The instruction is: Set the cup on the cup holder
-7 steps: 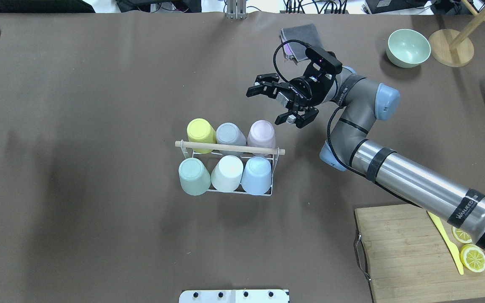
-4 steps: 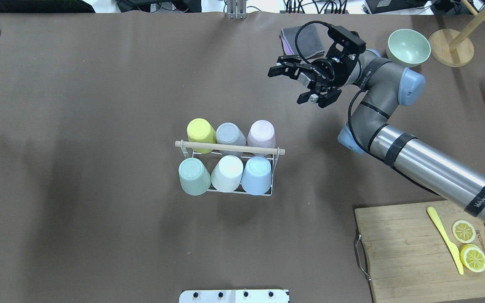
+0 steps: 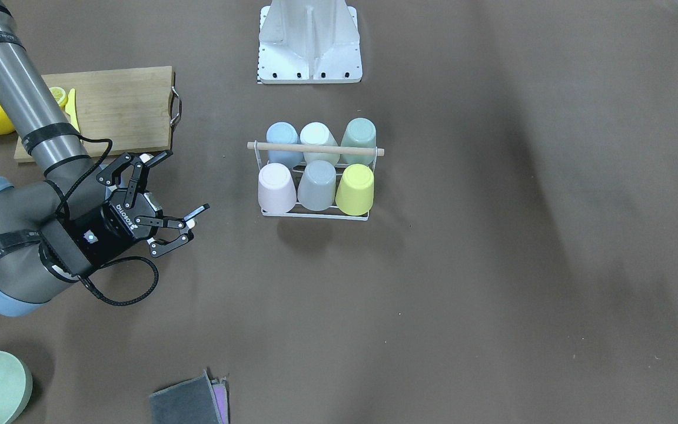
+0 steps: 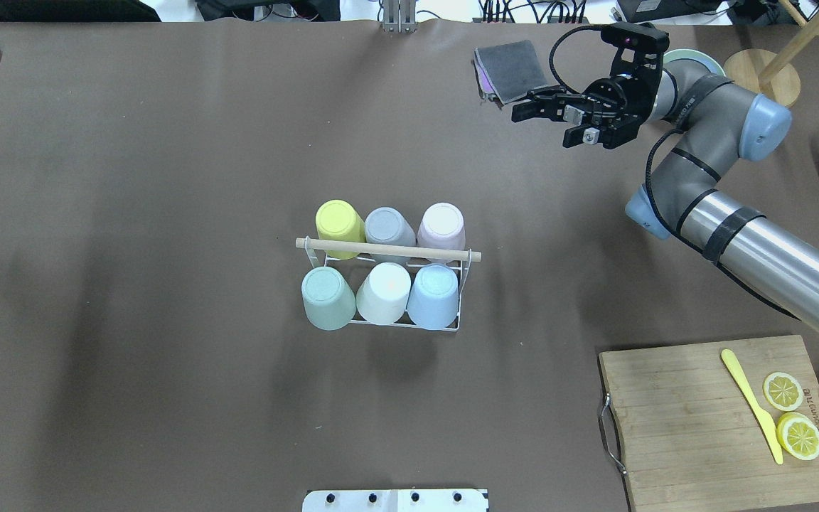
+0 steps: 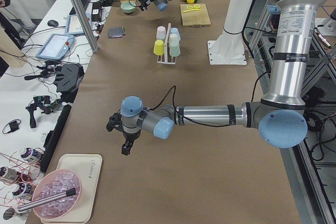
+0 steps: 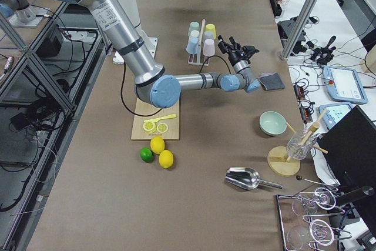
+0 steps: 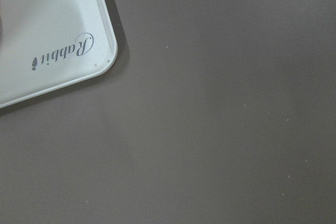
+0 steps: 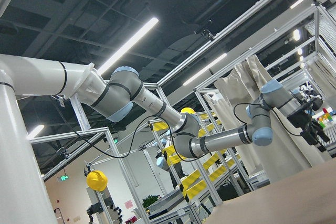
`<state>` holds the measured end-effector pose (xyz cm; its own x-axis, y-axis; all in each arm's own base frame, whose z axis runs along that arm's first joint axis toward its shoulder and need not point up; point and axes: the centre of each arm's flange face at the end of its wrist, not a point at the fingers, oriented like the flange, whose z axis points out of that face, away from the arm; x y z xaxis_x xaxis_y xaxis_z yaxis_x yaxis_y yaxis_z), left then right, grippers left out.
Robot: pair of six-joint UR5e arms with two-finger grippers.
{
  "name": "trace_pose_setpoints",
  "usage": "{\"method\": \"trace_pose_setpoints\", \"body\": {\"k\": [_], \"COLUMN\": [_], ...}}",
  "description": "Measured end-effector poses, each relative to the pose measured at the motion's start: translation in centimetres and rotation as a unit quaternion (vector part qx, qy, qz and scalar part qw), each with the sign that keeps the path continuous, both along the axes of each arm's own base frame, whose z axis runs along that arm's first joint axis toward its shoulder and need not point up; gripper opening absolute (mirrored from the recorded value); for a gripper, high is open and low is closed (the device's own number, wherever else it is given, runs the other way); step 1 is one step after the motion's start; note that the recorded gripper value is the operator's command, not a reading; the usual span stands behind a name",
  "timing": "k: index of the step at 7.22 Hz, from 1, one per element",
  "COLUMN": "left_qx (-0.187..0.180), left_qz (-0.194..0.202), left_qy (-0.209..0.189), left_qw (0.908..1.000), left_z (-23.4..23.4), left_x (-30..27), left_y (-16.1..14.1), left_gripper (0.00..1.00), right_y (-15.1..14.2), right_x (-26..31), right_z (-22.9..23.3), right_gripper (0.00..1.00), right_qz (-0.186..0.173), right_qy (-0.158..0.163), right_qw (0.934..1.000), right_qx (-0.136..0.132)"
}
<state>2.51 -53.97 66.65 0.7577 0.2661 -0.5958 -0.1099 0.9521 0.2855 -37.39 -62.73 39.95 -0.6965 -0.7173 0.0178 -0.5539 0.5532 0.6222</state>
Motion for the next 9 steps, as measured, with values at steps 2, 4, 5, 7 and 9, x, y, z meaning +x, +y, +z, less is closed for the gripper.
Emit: {"method": "trace_pose_setpoints", "body": {"k": [2, 4, 5, 7, 9], "left_qx": [-0.037, -0.068, -0.084, -0.110, -0.114], "left_qz": [-0.003, -0.014, -0.023, -0.037, -0.025], "left_qy": [-0.007, -0.002, 0.001, 0.000, -0.002], "left_qw": [0.9993, 0.9976, 0.9962, 0.9932, 0.9932], "left_z": [1.2, 2.8, 3.7, 5.0, 6.1], "left_x": [-1.8, -3.2, -3.8, -4.3, -4.5], "left_y": [2.0, 4.4, 5.8, 7.6, 9.1], "left_gripper": [0.97, 0.97, 0.97, 0.97, 0.98], "right_y": [1.0, 3.2, 5.4, 11.0, 17.5], "right_x": [4.2, 9.0, 11.0, 14.2, 17.8], "right_z": [2.6, 5.6, 7.2, 10.0, 11.3], "right_gripper": [0.98, 0.98, 0.98, 0.98, 0.98], "right_qz": [-0.049, -0.089, -0.101, -0.117, -0.146], "right_qy": [0.085, 0.150, 0.172, 0.197, 0.241], "right_qw": [0.9940, 0.9804, 0.9738, 0.9644, 0.9447], "right_qx": [-0.048, -0.092, -0.109, -0.132, -0.169]}}
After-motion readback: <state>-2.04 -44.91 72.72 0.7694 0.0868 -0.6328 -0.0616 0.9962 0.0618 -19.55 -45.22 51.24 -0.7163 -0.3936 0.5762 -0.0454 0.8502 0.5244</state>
